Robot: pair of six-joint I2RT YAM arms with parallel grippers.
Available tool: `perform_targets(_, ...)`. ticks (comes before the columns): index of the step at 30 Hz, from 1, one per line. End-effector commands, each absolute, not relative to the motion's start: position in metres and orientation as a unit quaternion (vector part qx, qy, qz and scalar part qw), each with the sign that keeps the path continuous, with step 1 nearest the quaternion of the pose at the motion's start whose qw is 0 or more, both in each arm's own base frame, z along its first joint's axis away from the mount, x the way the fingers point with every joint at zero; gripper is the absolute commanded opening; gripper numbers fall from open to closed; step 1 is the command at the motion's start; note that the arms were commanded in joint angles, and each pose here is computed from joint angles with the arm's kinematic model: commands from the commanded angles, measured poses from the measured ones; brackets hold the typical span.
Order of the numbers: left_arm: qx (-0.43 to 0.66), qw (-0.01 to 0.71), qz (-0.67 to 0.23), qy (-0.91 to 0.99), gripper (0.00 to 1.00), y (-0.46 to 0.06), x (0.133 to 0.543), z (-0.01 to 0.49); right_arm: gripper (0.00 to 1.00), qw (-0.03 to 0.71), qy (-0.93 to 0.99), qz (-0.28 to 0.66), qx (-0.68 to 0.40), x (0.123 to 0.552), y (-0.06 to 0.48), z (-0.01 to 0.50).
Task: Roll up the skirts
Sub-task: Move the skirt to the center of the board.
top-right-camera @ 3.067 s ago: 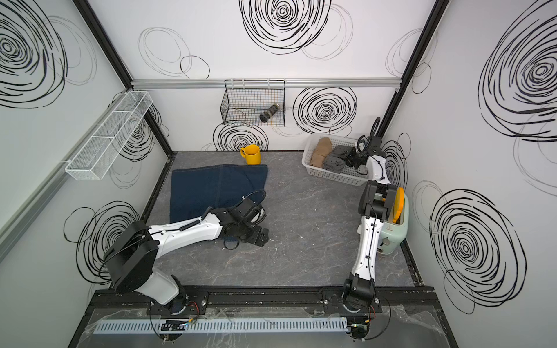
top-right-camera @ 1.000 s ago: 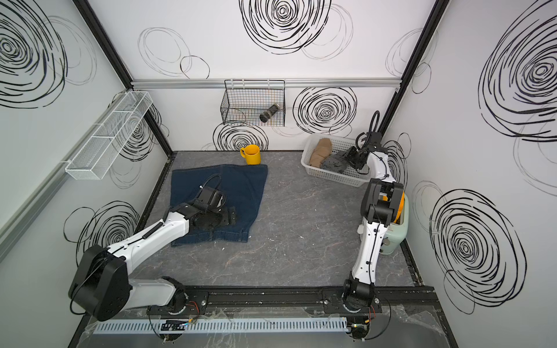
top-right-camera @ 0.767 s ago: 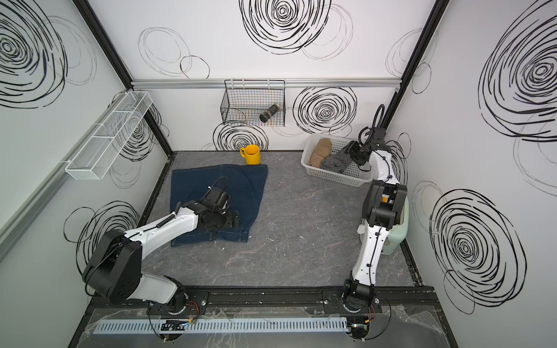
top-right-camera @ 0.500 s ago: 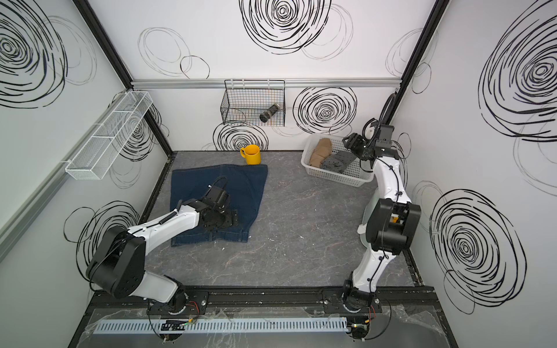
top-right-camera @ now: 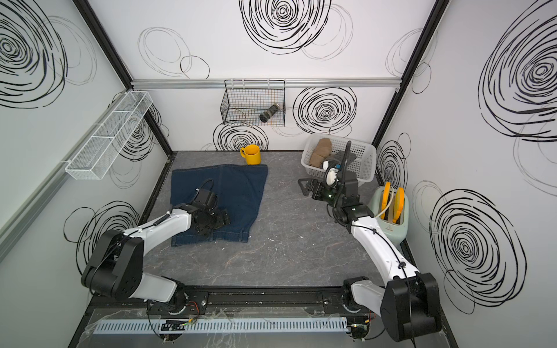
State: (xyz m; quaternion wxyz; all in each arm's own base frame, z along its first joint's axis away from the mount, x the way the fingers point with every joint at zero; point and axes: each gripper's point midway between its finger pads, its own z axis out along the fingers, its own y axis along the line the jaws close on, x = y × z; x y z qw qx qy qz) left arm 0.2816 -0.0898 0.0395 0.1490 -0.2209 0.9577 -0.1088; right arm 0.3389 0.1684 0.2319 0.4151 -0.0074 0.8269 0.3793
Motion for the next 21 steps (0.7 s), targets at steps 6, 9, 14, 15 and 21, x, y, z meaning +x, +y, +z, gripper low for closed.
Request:
perform_targets(6, -0.087, 0.213, -0.072, 0.970, 0.96, -0.143, 0.266, 0.083, 0.81, 0.230, 0.883, 0.403, -0.067, 0.255, 0.243, 0.146)
perform_targets(9, 0.025, 0.199, -0.084, 0.976, 0.96, -0.190, 0.253, 0.083, 0.67, 0.187, 0.919, 0.345, -0.041, 0.245, 0.235, 0.109)
perform_targets(14, 0.105, 0.165, -0.007, 0.981, 0.98, -0.208, 0.229, 0.057, 0.59, 0.187, 0.929, 0.320, -0.021, 0.238, 0.220, 0.091)
perform_targets(15, 0.118, 0.158, 0.004, 0.980, 0.99, -0.210, 0.225, 0.051, 0.58, 0.194, 0.928, 0.317, -0.017, 0.237, 0.217, 0.092)
perform_targets(21, 0.137, 0.137, 0.085, 0.977, 0.74, -0.204, 0.224, 0.017, 0.57, 0.211, 0.928, 0.307, -0.001, 0.235, 0.204, 0.095)
